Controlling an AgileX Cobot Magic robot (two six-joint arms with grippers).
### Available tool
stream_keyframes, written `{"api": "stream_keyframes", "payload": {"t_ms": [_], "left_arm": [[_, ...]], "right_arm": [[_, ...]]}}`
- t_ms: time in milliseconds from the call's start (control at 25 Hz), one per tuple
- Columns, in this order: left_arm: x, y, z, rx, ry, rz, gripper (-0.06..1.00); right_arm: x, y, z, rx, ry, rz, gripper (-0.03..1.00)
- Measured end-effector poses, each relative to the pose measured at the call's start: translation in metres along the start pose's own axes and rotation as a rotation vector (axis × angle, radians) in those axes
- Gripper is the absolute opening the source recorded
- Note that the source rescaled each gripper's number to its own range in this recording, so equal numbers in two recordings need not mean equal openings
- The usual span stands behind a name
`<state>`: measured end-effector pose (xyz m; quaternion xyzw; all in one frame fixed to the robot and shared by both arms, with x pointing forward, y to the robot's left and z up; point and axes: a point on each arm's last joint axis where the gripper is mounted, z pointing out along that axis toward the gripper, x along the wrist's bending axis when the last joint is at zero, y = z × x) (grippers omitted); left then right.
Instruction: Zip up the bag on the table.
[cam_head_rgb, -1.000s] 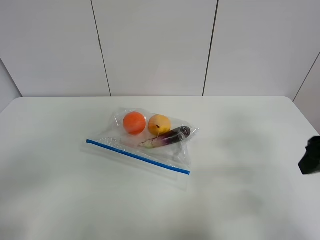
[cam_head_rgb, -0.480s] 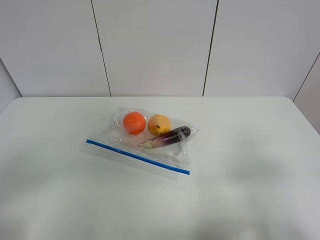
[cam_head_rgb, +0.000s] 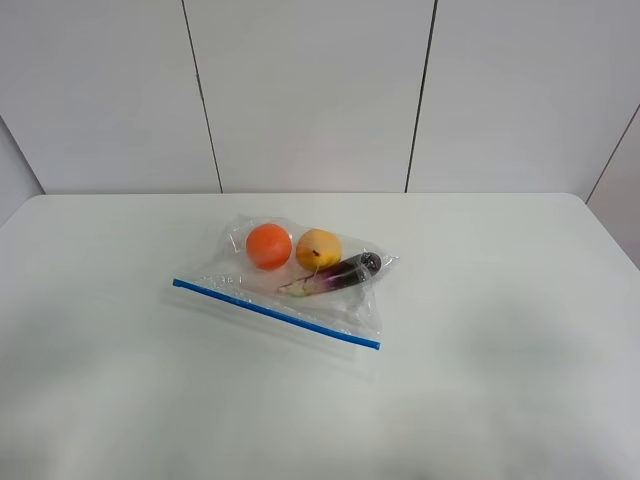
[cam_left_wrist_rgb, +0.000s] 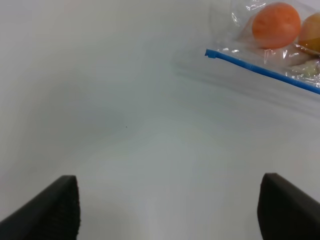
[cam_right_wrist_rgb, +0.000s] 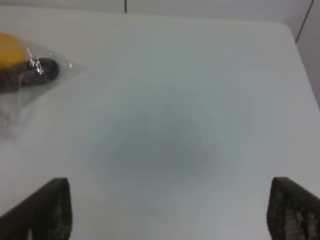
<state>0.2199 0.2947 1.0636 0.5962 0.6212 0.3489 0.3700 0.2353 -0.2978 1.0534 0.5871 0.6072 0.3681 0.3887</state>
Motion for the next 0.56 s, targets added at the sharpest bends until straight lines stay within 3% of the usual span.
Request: {"api": "stream_keyframes", "payload": {"t_ms": [560], "left_arm": [[-0.0001, 0.0000, 0.0000, 0.000, -0.001, 0.000, 1.00]], "right_arm": [[0.0000, -0.0001, -0.0002, -0.001, 0.000, 0.004, 0.96]]}}
